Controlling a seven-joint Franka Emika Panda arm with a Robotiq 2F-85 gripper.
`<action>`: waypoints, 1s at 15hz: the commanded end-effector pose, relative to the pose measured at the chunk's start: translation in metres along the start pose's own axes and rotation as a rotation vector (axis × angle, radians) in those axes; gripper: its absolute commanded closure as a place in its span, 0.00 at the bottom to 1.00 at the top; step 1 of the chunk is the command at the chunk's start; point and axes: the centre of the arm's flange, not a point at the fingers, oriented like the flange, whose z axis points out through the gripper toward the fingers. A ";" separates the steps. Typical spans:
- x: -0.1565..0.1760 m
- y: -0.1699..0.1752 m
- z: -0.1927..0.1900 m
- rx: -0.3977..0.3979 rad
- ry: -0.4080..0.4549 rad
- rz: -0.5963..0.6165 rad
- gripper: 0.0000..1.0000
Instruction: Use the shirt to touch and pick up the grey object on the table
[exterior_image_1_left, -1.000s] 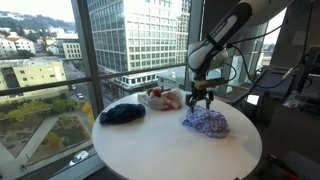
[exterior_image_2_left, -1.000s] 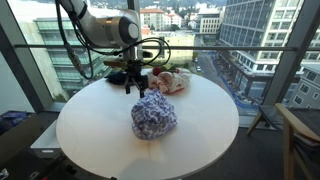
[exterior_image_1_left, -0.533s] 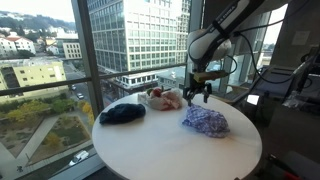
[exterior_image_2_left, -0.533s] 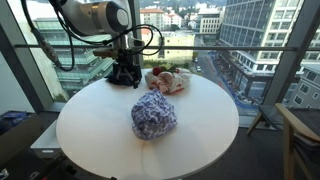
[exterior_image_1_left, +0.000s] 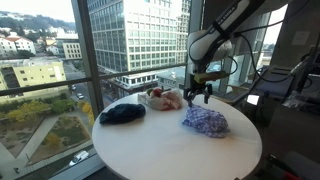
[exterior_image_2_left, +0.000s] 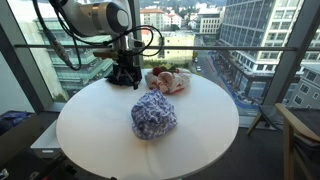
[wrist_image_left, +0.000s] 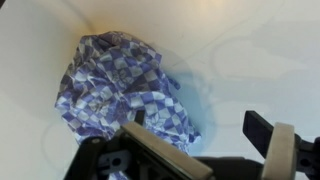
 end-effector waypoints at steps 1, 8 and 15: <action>-0.003 0.010 0.004 -0.019 0.029 -0.033 0.00; 0.000 0.060 0.024 -0.171 0.076 -0.392 0.00; 0.028 0.083 0.035 -0.091 0.093 -0.758 0.00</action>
